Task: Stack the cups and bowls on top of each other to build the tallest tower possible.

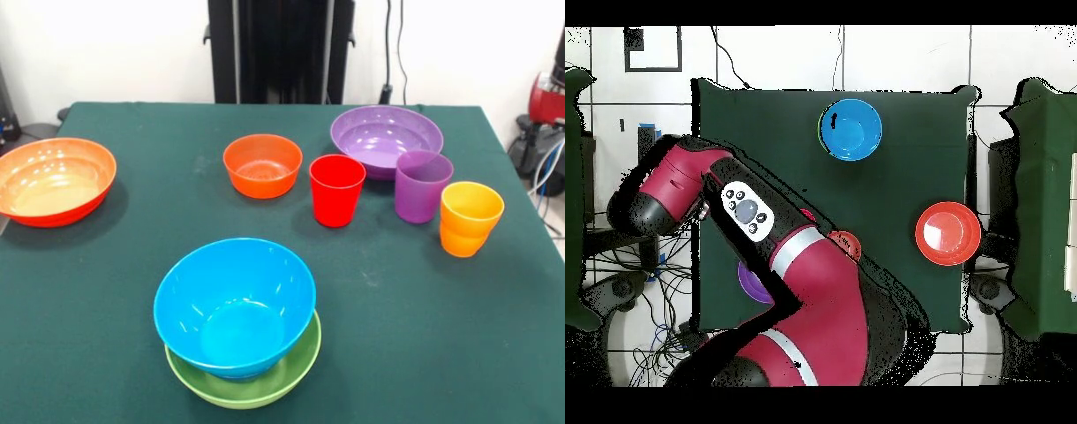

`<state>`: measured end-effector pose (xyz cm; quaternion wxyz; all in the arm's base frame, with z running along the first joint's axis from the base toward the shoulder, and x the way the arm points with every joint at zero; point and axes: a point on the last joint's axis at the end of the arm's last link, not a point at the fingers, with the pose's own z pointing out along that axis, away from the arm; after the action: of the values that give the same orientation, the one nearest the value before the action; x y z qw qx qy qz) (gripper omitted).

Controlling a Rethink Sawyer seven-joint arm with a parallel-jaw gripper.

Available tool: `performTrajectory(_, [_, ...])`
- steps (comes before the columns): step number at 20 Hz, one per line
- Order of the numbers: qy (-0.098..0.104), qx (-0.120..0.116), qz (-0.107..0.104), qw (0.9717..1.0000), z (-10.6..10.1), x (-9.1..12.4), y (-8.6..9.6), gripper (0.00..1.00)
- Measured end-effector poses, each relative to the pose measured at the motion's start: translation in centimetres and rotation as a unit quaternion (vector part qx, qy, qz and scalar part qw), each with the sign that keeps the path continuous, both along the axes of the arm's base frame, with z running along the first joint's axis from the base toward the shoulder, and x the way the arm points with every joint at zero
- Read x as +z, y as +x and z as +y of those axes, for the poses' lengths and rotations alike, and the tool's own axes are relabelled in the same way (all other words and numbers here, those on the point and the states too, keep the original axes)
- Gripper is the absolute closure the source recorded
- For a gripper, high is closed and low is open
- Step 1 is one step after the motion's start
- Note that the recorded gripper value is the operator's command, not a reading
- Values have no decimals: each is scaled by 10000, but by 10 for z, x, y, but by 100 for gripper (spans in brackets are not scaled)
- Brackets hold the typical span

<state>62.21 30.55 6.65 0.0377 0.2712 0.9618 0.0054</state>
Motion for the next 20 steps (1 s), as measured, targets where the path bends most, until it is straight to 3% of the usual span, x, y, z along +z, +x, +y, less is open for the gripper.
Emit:
performTrajectory(15, [-129, 26, -125, 9998, -45, -38, -34, 0])
performTrajectory(20, [-209, -68, -120, 9997, -59, -44, -39, 0])
